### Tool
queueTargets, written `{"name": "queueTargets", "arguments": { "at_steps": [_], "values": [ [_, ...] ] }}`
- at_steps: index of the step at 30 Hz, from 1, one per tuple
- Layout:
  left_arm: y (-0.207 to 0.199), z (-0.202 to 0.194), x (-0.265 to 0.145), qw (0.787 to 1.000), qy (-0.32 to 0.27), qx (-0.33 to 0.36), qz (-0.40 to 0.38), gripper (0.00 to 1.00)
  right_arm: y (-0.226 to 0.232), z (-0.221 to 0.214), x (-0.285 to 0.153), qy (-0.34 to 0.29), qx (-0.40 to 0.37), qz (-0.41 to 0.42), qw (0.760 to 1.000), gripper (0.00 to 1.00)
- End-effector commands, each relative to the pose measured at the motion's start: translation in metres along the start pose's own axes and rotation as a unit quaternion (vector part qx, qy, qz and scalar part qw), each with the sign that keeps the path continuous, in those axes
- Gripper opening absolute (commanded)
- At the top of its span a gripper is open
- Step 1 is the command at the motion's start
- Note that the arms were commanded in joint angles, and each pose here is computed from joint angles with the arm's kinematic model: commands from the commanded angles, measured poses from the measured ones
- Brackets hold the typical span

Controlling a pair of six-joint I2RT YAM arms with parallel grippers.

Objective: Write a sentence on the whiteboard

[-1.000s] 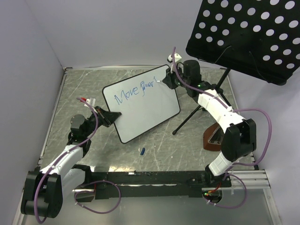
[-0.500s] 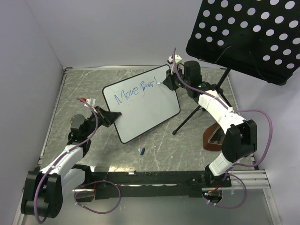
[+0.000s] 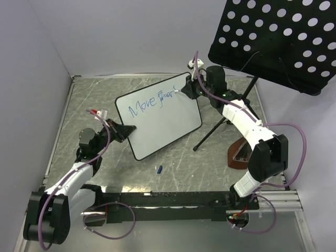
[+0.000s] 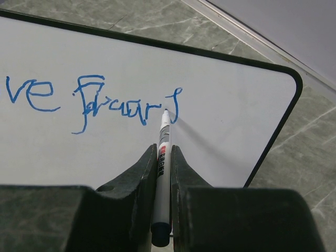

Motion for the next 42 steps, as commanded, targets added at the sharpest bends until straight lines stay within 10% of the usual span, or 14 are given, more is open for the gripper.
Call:
{"name": "queueTargets", "arguments": {
  "at_steps": [1,42],
  "values": [
    [-0.001,0.001,0.001,0.999,0.011,0.051,-0.012,0.01,-0.002,0.019,-0.003,-0.025,-0.004,0.004,1.000,0.00],
    [0.000,0.000,0.001,0.999,0.012,0.050,-0.011,0.01,-0.012,0.014,-0.004,-0.012,-0.008,-0.027,1.000,0.00]
  ]
}}
Point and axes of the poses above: each gripper's point midway between its finger pads, its own x axis out along the fingers, its own y axis along the line the jaws close on, z = x × y, the point moved 8 cm from there along -x, back along the fingers, and after that the axes turned 10 degrees about -x, right-handed, at the moved point
